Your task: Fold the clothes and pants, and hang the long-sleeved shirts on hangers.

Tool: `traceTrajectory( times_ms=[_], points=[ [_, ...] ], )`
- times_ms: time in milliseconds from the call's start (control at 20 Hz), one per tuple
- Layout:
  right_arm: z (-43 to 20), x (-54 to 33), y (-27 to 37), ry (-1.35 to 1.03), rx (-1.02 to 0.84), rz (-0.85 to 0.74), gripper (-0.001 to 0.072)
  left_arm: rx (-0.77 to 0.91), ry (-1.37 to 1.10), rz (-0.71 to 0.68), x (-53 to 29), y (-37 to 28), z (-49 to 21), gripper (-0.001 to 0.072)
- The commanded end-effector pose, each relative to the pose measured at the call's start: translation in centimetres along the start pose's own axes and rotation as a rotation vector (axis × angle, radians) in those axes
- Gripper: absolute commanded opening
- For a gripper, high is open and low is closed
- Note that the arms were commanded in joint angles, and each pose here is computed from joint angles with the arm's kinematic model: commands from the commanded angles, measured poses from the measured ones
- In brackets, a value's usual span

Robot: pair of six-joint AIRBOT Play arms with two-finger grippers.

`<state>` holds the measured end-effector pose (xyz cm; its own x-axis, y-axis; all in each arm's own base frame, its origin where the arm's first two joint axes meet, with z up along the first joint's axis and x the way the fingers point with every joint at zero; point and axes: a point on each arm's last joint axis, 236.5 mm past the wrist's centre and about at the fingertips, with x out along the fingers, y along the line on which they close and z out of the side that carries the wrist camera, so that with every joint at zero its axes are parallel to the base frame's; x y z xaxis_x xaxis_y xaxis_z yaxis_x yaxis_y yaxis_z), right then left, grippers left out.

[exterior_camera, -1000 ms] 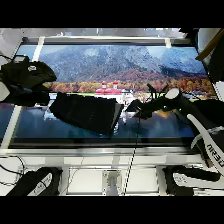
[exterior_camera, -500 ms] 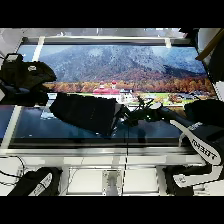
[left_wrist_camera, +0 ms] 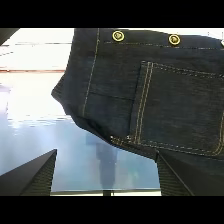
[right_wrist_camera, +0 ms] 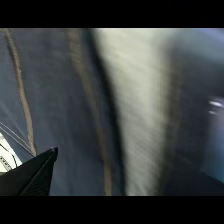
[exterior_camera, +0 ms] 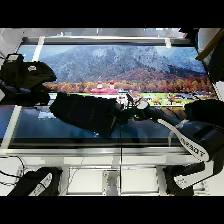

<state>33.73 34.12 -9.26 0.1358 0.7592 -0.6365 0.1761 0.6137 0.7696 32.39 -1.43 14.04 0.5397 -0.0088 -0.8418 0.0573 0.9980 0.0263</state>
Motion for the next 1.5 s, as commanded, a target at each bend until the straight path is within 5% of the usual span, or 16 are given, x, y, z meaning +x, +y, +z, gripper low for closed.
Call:
traceTrajectory(
  times_ms=[0,50,100,150,600,950,1300,1450],
  points=[
    [0.6,1.3,1.9,0.006,-0.001,0.025,0.0560,-0.002,0.001,-0.011,0.0,-0.3,-0.1,0.0695],
    [0.9,1.1,2.7,0.001,-0.013,0.038,0.0373,-0.002,0.005,-0.011,0.1,-0.3,-0.2,0.0695],
    [1.3,0.7,3.5,-0.007,-0.025,0.053,0.0101,-0.001,0.009,-0.011,0.2,-0.3,-0.3,0.0695],
    [1.8,0.1,4.4,-0.011,-0.043,0.069,0.0019,-0.001,0.014,-0.011,0.4,-0.3,-0.5,0.0695],
    [12.1,-17.3,8.2,-0.171,-0.228,0.116,0.0010,-0.002,0.016,-0.011,0.4,-0.3,-0.5,0.0695],
    [19.5,-41.3,0.0,-0.596,-0.109,-0.115,0.0010,-0.002,0.031,-0.011,0.9,-0.3,-0.9,0.0695],
    [9.3,-60.8,-10.7,-0.848,0.169,-0.423,0.0010,-0.028,0.067,-0.011,2.2,-0.3,-1.2,0.0695],
    [2.0,-61.1,-16.2,-0.669,0.331,-0.526,0.0009,-0.027,0.087,-0.011,2.9,-0.4,-1.3,0.0695]
  ],
)
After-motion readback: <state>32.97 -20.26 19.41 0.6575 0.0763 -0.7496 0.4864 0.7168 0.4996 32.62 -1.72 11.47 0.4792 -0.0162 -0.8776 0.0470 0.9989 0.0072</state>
